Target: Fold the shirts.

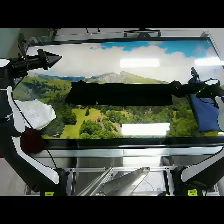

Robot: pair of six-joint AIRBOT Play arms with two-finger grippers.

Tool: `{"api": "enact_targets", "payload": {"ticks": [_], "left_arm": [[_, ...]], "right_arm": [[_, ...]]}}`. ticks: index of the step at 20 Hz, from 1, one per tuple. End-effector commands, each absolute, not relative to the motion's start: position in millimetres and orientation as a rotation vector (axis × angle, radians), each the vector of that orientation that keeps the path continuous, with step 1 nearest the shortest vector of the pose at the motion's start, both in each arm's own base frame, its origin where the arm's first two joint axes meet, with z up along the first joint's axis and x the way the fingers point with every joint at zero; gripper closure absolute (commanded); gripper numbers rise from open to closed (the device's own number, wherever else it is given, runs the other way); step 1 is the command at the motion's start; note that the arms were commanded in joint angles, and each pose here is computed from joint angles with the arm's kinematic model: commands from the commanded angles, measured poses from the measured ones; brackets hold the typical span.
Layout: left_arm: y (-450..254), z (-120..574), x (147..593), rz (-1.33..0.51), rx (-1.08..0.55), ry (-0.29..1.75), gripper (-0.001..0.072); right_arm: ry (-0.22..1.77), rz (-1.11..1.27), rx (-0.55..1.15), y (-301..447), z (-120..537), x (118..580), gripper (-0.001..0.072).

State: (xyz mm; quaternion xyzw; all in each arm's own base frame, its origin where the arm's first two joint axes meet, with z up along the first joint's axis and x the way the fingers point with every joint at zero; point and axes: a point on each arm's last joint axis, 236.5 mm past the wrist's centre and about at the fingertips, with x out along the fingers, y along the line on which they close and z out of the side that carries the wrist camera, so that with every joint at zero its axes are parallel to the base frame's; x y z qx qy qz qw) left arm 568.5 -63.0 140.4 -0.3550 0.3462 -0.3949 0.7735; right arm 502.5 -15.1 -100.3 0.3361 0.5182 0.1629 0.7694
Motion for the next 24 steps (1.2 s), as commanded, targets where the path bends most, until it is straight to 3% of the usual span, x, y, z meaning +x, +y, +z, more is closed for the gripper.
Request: {"api": "enact_targets", "payload": {"ticks": [1, 3, 4, 9, 13, 20, 24], "left_arm": [[-106.0, 137.0, 548.5, -0.965, -0.734, 0.826, 0.07], [-136.0, 122.5, 543.8, -0.983, -0.68, 0.881, 0.0701], [-151.0, 107.5, 542.1, -0.972, -0.63, 0.922, 0.0701], [-248.7, -2.0, 532.2, -0.821, -0.404, 1.168, 0.0701], [-323.1, -79.3, 506.5, -0.764, -0.316, 1.286, 0.0702], [-400.6, -123.3, 483.2, -0.772, -0.353, 1.321, 0.0701], [-421.2, -82.8, 487.2, -0.846, -0.566, 1.291, 0.0701]], "right_arm": [[1.154, 0.395, 0.768, 3.0, -102.9, 498.5, 0.0476], [1.121, 0.423, 0.815, 10.4, -90.2, 504.7, 0.0665], [1.111, 0.446, 0.822, 13.3, -80.9, 506.7, 0.0681], [1.021, 0.666, 0.865, 39.5, 25.2, 512.8, 0.0681], [0.913, 0.833, 0.924, 61.0, 119.9, 502.3, 0.0681], [0.959, 0.921, 0.926, 91.0, 166.2, 469.6, 0.0681], [0.934, 0.991, 0.976, 111.9, 186.0, 467.8, 0.0681]]}}
